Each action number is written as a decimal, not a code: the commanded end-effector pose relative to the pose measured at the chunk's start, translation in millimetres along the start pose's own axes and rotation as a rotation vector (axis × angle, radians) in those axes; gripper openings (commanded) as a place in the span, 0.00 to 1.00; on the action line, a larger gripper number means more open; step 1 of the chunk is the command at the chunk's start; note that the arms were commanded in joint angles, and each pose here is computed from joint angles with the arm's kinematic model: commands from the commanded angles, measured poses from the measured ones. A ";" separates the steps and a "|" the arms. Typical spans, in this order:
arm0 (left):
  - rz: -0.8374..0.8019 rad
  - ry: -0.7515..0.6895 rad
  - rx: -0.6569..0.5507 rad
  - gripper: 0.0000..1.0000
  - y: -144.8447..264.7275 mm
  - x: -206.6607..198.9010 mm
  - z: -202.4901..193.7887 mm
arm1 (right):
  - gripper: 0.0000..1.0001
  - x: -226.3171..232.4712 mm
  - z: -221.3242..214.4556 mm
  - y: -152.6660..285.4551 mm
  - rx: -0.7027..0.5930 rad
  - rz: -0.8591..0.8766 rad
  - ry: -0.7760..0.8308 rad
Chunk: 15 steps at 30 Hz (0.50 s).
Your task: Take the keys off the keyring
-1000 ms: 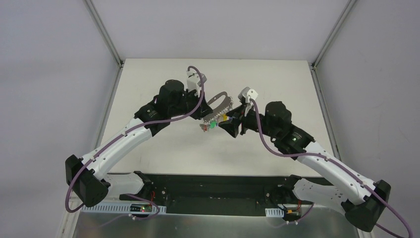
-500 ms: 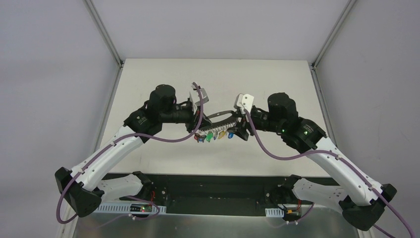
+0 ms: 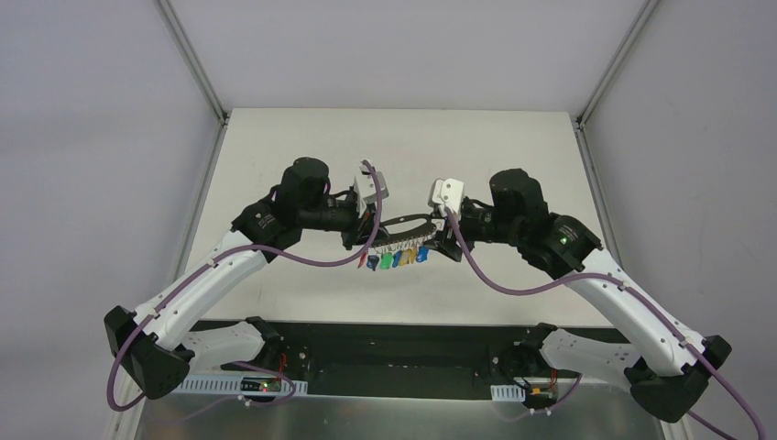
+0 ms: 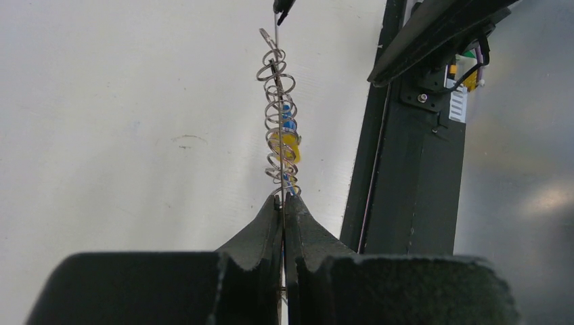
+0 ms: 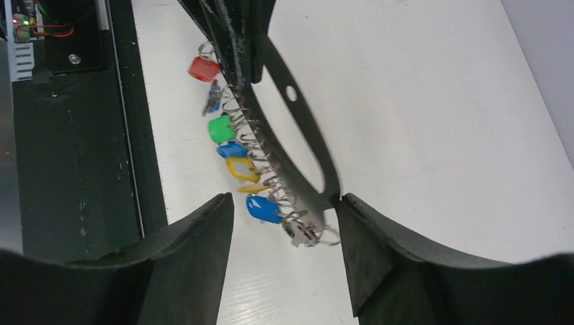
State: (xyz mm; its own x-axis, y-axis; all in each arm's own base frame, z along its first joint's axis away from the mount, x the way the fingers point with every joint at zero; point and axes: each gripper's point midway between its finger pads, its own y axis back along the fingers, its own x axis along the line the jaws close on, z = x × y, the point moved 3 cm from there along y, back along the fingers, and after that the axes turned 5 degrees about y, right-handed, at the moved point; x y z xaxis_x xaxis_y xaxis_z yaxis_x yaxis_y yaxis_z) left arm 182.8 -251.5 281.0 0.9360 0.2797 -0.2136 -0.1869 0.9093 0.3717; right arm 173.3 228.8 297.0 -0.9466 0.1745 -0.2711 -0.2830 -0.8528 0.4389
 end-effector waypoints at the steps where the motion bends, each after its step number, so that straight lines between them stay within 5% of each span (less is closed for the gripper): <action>1: -0.079 -0.068 -0.034 0.00 1.6 -12.7 8.3 | 0.64 -19.0 20.3 8.3 -0.044 -0.069 0.068; 15: -0.112 -0.104 -0.031 0.00 1.7 -15.9 9.9 | 0.62 0.9 24.2 -25.8 -0.064 0.190 -0.012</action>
State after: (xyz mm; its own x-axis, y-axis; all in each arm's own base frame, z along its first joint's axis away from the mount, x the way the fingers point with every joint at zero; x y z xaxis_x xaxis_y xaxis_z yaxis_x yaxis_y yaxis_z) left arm 174.9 -251.9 276.4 0.9520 0.2203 -0.2127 -0.1264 0.9153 0.3824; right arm 188.5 251.0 291.2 -0.9703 0.1108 -0.2152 -0.2024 -0.8589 0.4704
